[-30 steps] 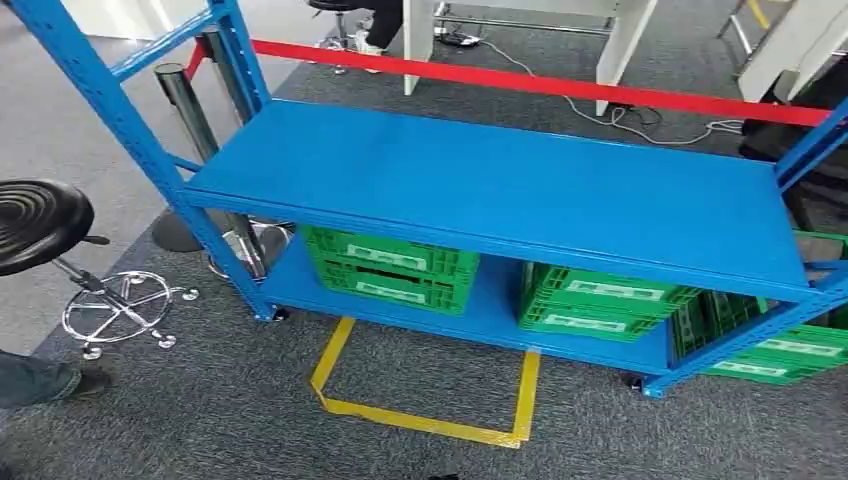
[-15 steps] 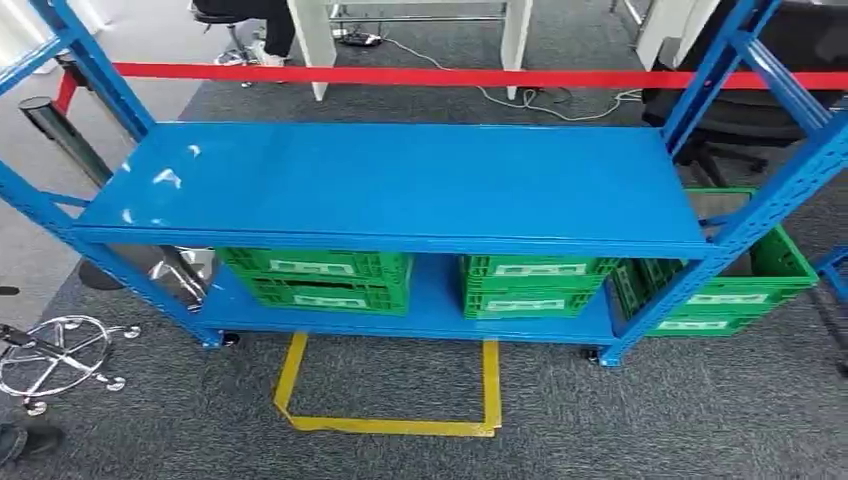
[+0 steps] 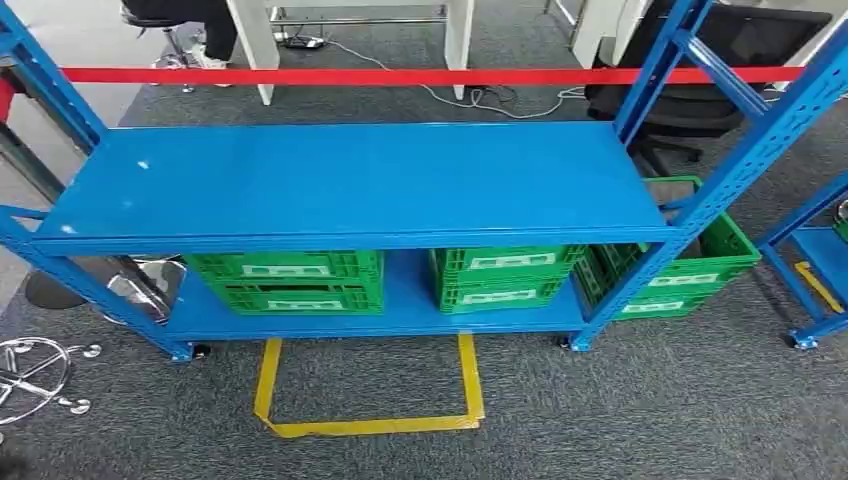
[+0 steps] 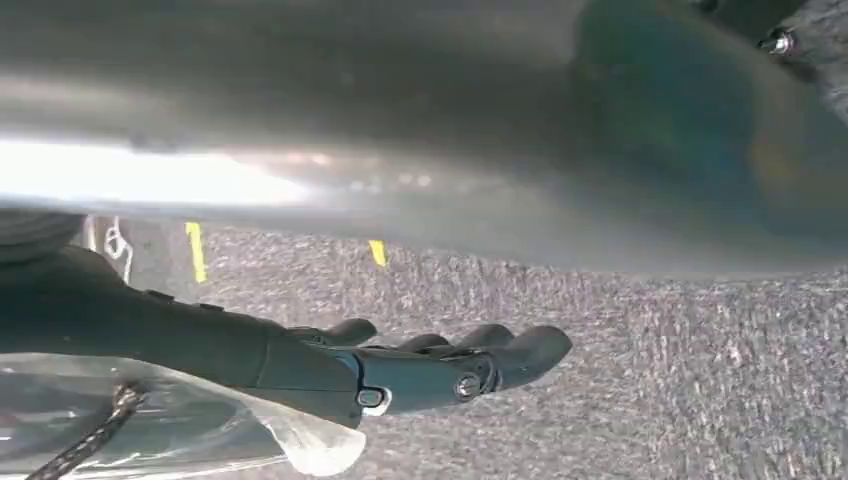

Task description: Take the parts from the cabinet and place them on the table.

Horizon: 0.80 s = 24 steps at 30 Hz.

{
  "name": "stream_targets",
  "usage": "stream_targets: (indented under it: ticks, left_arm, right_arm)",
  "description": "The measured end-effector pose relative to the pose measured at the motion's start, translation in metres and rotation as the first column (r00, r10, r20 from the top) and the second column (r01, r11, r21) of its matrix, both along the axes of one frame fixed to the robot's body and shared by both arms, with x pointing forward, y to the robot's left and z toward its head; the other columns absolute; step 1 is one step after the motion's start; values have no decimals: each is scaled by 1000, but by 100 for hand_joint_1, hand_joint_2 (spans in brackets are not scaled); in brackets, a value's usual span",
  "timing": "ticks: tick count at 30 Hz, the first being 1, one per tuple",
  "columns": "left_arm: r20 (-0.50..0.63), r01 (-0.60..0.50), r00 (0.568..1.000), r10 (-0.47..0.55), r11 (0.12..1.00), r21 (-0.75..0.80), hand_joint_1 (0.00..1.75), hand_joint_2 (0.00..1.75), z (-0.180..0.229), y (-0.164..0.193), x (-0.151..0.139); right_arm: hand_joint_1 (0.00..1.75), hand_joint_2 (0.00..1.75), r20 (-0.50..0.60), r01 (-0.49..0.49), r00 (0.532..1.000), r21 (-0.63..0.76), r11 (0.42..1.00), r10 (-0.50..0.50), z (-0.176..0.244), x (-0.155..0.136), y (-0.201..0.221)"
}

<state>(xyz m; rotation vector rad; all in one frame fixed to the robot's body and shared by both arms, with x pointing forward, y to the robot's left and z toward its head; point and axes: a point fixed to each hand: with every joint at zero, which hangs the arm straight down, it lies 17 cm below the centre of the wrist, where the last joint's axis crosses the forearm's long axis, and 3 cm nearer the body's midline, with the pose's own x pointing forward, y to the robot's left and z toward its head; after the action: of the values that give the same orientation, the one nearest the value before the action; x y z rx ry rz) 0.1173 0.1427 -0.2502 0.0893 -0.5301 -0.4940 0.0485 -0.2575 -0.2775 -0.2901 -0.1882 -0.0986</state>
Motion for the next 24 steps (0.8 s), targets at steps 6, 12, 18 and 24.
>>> stream_targets:
  ticks: [6, 12, 18, 24]
  left_arm:
    - [5, -4, 1000, 4, 1000, 22, 0, 175, 0, 5, 1]
    - [2, -17, 1000, 17, 999, 42, 0, 175, -1, 10, 2]
    - [-9, -24, 1000, 25, 998, 51, 0, 175, -2, 12, 1]
    - [-3, -17, 1000, 18, 997, 76, 0, 0, -2, 15, 2]
  right_arm:
    - [0, 0, -4, -4, 1000, -29, 1000, 4, 1, 2, -4]
    - [0, 175, 12, -5, 1000, -36, 999, 5, 2, 5, -2]
    - [0, 175, 15, -8, 1000, -33, 999, 8, 2, 5, -1]
    - [0, 0, 51, -80, 995, -89, 993, 85, 6, 14, -7]
